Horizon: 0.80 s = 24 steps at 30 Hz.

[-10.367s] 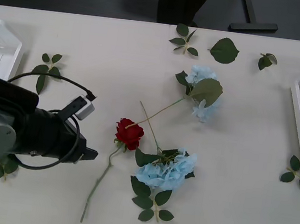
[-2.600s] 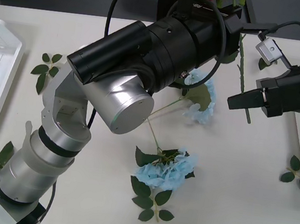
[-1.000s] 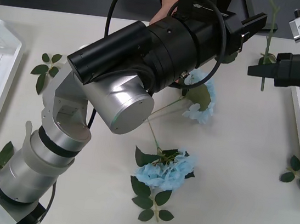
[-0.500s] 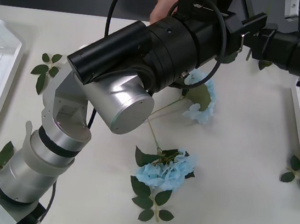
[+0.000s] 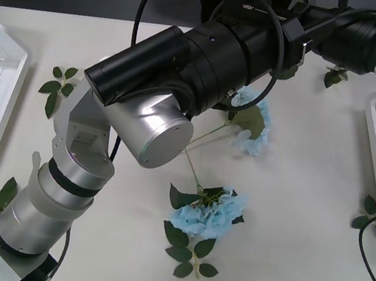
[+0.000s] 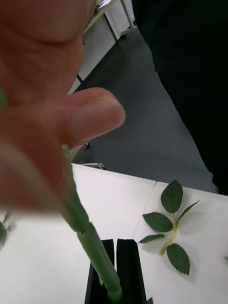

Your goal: Place the red flowers into the right box and the blue flowers into the left box. If a person shows an open palm, hand one flower to the person first, then continue sorting.

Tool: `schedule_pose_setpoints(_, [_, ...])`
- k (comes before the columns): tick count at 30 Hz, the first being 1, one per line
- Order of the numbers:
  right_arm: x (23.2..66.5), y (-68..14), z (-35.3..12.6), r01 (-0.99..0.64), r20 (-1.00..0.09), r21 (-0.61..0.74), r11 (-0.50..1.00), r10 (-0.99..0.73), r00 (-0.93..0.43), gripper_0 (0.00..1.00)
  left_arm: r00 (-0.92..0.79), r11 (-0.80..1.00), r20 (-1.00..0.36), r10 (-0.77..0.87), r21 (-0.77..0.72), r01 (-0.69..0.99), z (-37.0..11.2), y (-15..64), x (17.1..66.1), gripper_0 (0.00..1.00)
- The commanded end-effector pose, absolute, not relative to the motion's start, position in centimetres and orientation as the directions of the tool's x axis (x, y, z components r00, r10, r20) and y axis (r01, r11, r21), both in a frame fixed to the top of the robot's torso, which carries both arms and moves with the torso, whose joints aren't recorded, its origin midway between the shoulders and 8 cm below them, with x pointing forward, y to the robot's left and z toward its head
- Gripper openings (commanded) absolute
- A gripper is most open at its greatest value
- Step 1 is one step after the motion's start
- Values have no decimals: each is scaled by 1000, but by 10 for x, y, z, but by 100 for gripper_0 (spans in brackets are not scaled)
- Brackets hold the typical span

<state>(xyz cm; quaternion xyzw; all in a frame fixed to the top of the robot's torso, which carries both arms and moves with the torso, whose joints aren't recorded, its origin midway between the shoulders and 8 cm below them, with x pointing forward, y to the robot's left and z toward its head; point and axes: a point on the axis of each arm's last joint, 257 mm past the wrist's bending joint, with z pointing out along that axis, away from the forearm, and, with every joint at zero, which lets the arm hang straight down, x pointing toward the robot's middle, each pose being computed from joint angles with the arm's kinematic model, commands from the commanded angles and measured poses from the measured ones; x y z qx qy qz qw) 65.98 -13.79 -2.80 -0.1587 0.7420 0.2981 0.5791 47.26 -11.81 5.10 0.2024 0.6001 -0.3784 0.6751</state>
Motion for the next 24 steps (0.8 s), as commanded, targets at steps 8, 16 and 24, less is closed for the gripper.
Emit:
schedule_pose_setpoints(8, [676, -99, 41, -613, -977, 211, 761, 145, -156, 0, -6, 571, -943, -331, -206, 795, 83, -139, 453, 100])
schedule_pose_setpoints(16, [676, -98, 42, -615, -980, 195, 764, 134, -144, 0, -6, 571, -943, -331, -206, 795, 83, -139, 453, 100])
schedule_pose_setpoints(24, [677, -100, 47, -613, -987, 163, 773, 119, -112, 75, -6, 571, -943, -331, -206, 795, 83, -139, 453, 100])
